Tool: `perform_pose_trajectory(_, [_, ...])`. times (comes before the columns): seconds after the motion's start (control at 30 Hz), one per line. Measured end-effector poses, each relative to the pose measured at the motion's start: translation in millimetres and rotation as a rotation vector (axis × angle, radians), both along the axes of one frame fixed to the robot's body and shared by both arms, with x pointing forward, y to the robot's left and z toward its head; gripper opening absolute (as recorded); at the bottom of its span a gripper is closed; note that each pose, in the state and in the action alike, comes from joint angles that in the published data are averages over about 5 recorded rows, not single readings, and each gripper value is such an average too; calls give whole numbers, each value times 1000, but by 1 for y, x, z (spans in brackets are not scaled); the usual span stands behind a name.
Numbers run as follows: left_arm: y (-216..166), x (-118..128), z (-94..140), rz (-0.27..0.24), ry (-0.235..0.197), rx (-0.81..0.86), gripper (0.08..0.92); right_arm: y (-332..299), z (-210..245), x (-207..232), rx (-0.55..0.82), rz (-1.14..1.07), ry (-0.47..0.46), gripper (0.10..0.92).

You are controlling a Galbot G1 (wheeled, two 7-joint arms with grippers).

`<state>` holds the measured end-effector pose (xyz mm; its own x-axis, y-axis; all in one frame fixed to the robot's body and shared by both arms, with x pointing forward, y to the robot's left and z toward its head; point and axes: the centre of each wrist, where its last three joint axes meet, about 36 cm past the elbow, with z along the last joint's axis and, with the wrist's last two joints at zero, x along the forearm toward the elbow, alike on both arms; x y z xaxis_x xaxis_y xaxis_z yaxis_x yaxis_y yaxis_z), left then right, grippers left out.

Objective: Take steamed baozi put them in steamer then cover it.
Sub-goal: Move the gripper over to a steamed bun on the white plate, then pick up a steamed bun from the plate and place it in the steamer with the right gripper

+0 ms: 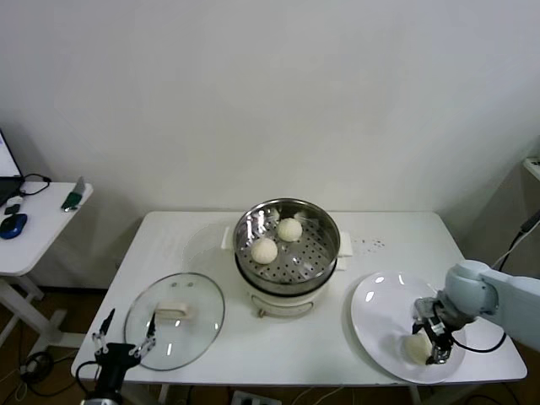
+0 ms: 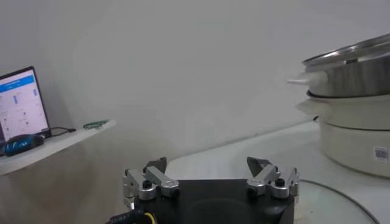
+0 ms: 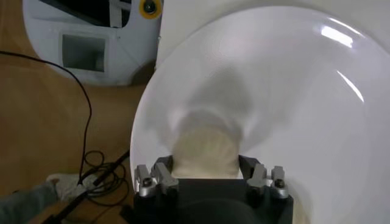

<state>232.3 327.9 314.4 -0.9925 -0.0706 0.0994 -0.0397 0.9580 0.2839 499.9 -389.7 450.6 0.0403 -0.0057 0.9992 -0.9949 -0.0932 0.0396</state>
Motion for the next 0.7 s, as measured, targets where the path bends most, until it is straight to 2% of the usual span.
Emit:
perform_pose_trajectory(0.17, [0, 0, 0, 2, 0, -1, 823, -1, 2, 1, -4, 8, 6, 636])
perform_pose_trajectory(0.4, [0, -1, 0, 0, 0, -1, 823, 1, 14, 12, -7, 61, -12, 630])
perform_pose_trajectory(0.7, [-2, -2, 3, -7, -2, -3, 823, 38, 85, 63, 1, 365, -112, 636])
